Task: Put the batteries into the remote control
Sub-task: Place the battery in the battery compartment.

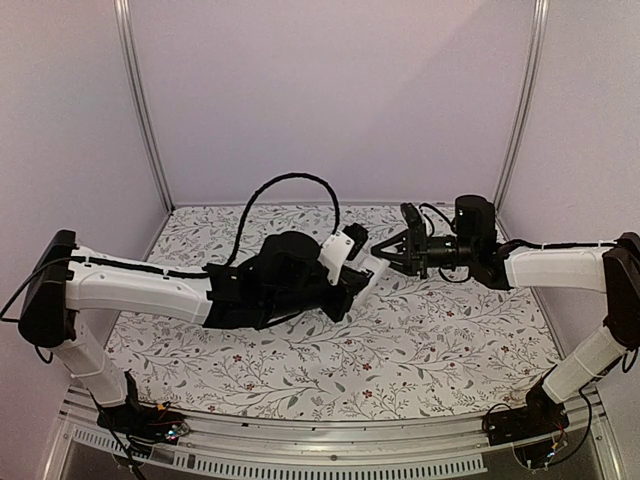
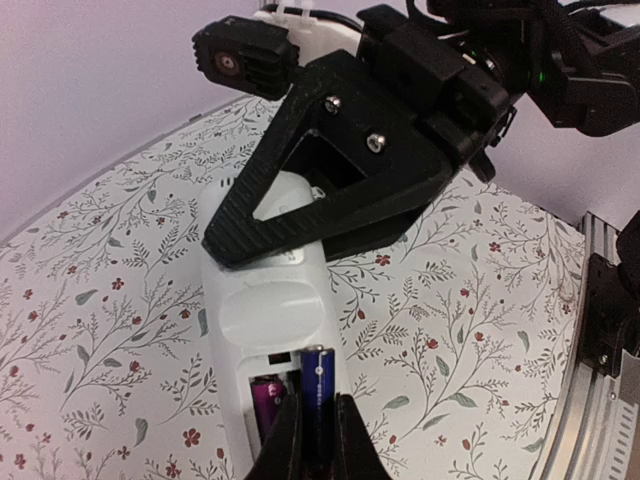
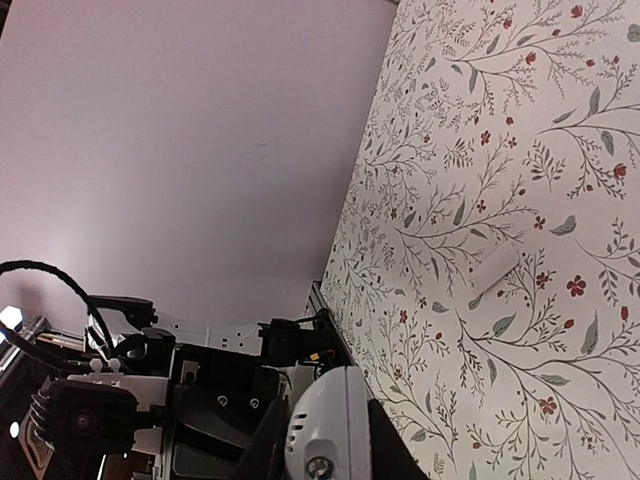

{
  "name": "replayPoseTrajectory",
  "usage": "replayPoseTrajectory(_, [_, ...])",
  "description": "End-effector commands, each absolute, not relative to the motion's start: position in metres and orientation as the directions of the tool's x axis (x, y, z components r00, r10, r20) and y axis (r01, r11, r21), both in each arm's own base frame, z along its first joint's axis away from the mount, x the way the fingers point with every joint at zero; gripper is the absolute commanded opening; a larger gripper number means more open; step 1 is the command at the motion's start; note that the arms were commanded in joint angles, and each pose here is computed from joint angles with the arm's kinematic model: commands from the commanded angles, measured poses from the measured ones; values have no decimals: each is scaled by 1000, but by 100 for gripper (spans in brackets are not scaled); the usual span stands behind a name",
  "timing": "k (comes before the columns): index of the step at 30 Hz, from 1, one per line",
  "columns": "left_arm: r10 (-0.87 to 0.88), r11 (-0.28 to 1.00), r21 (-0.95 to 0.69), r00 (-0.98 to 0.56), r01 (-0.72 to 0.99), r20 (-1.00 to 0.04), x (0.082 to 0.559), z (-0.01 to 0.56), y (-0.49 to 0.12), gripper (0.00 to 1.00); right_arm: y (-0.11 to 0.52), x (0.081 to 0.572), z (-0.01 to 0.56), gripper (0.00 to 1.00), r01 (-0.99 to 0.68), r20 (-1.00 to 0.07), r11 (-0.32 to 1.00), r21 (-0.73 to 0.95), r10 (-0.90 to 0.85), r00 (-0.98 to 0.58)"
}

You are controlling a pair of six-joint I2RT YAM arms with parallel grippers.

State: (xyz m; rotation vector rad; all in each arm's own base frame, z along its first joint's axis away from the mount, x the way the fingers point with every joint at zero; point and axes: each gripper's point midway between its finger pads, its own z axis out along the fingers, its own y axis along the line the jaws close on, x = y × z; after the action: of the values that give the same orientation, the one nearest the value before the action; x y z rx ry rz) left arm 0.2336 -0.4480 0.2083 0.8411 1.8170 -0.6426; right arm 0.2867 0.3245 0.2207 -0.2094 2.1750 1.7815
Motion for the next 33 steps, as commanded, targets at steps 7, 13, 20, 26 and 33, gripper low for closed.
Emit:
replayPoseTrajectory(7, [239,675,-61,-296,735,-925,247,197,-438,2,327,283,248,0,-351,-364,125,928,99,-926])
replayPoseTrajectory(13, [191,677,-109,-317,727,-929,251,201,-435,1,327,282,249,0,-341,-351,102,934,100,-931])
replayPoseTrajectory(20, [188,678,-107,-313,727,-931,250,194,-430,6,324,286,257,0,-337,-344,76,939,120,-931])
replayPoseTrajectory(26, [193,682,-95,-303,725,-933,251,192,-429,14,322,287,262,0,-334,-340,62,940,130,-932])
replayPoseTrajectory(33, [191,683,-95,-302,724,-934,253,192,-428,20,322,287,263,0,-327,-331,55,944,133,-934])
